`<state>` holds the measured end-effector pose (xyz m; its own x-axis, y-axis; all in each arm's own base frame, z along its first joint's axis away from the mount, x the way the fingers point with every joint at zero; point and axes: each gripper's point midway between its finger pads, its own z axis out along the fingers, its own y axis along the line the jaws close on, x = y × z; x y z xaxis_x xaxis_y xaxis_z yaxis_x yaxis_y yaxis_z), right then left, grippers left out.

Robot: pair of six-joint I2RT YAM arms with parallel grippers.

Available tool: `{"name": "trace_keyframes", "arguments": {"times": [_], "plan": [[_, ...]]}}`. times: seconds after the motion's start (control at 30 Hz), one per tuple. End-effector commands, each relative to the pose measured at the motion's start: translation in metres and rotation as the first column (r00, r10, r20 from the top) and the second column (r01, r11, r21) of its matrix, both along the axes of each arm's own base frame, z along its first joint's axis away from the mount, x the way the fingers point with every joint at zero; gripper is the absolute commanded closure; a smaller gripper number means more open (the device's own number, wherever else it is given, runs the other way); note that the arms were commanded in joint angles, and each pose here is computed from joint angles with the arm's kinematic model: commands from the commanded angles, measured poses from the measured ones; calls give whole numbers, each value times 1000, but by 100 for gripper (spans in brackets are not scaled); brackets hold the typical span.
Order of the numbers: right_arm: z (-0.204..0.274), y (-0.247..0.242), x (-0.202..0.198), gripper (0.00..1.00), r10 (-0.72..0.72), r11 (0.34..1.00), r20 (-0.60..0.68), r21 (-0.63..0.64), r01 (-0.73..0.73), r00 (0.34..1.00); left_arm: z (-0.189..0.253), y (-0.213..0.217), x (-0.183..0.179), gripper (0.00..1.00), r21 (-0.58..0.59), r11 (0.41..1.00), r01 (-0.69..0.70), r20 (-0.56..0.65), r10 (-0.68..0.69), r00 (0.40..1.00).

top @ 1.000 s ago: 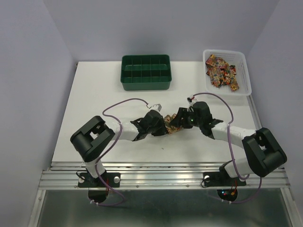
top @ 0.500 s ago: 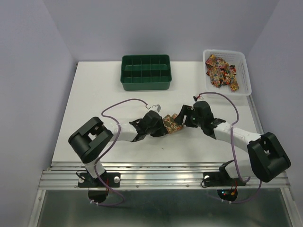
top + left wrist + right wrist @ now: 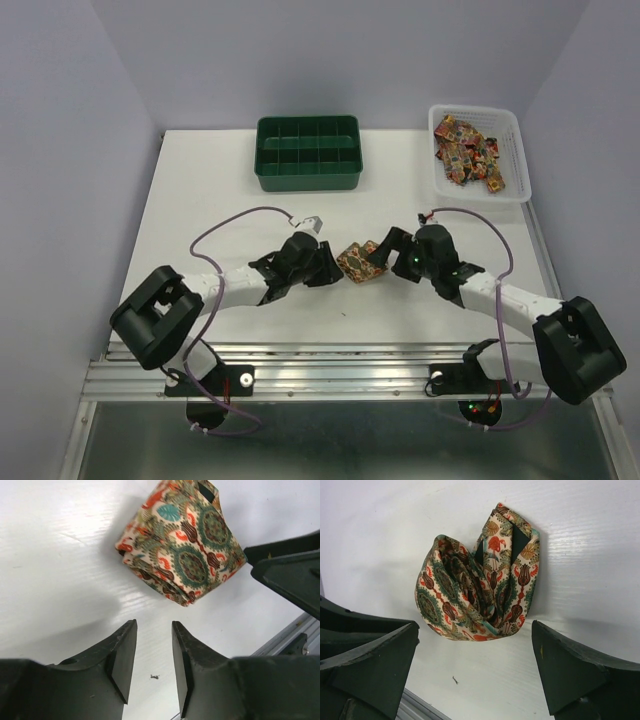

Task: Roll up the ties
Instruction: Place the rolled tie into the container

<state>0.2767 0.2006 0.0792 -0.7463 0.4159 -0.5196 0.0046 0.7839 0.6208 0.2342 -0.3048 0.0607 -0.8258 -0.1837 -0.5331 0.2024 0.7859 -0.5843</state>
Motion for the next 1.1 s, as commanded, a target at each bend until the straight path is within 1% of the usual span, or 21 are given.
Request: {"name": "trace_keyframes", "arguments": {"times": [0.0, 0.07, 0.1, 0.13, 0.23, 0.3, 0.37, 0.4, 0.43, 0.47, 0.5, 0.53, 0.73, 0.8, 1.07], "plan": [[5, 15, -1, 0, 2, 992, 14, 126, -4, 1000, 23, 12, 27, 54, -35, 999, -41, 60, 43, 997], [2, 20, -3, 0, 30, 989, 6, 147, -31, 1000, 27, 13, 32, 54, -77, 997, -29, 61, 34, 998], [1, 27, -4, 0, 56, 983, 0, 174, -55, 998, 26, 21, 40, 54, -94, 994, -58, 48, 62, 997], [1, 28, -2, 0, 56, 983, 1, 175, -56, 998, 32, 16, 40, 54, -140, 990, -22, 54, 30, 998], [-9, 28, 1, 0, 43, 986, -26, 161, -38, 999, 35, 14, 51, 54, -165, 986, -20, 68, 32, 997], [-11, 29, 2, 0, 45, 985, -31, 166, -40, 998, 41, 4, 51, 54, -197, 980, 28, 74, -13, 997], [-12, 31, 4, 0, 37, 983, -29, 179, -32, 999, 38, -5, 50, 58, -219, 973, 68, 65, -55, 996], [-13, 30, 7, 0, 24, 984, -28, 175, -18, 999, 37, -8, 52, 62, -220, 973, 76, 65, -63, 996], [-14, 30, 8, 0, 19, 985, -28, 173, -14, 999, 31, -9, 51, 67, -213, 974, 78, 52, -68, 996], [-19, 30, 8, 0, 20, 986, -40, 169, -13, 999, 24, -10, 50, 75, -210, 974, 85, 36, -79, 996], [-18, 31, 10, 0, 18, 985, -34, 173, -12, 999, 22, -11, 50, 78, -211, 973, 90, 31, -86, 996], [-19, 32, 10, 0, 19, 984, -34, 177, -13, 999, 18, -11, 49, 84, -212, 973, 88, 21, -86, 996], [-27, 38, 15, 0, 32, 982, -51, 187, -22, 998, 6, -16, 51, 85, -212, 973, 94, -2, -97, 995], [-32, 39, 14, 0, 34, 983, -67, 181, -21, 997, 5, -17, 52, 88, -211, 973, 94, -4, -97, 995], [-45, 40, 12, 1, 51, 984, -94, 175, -34, 994, -7, -22, 58, 88, -198, 976, 94, -23, -101, 995]]}}
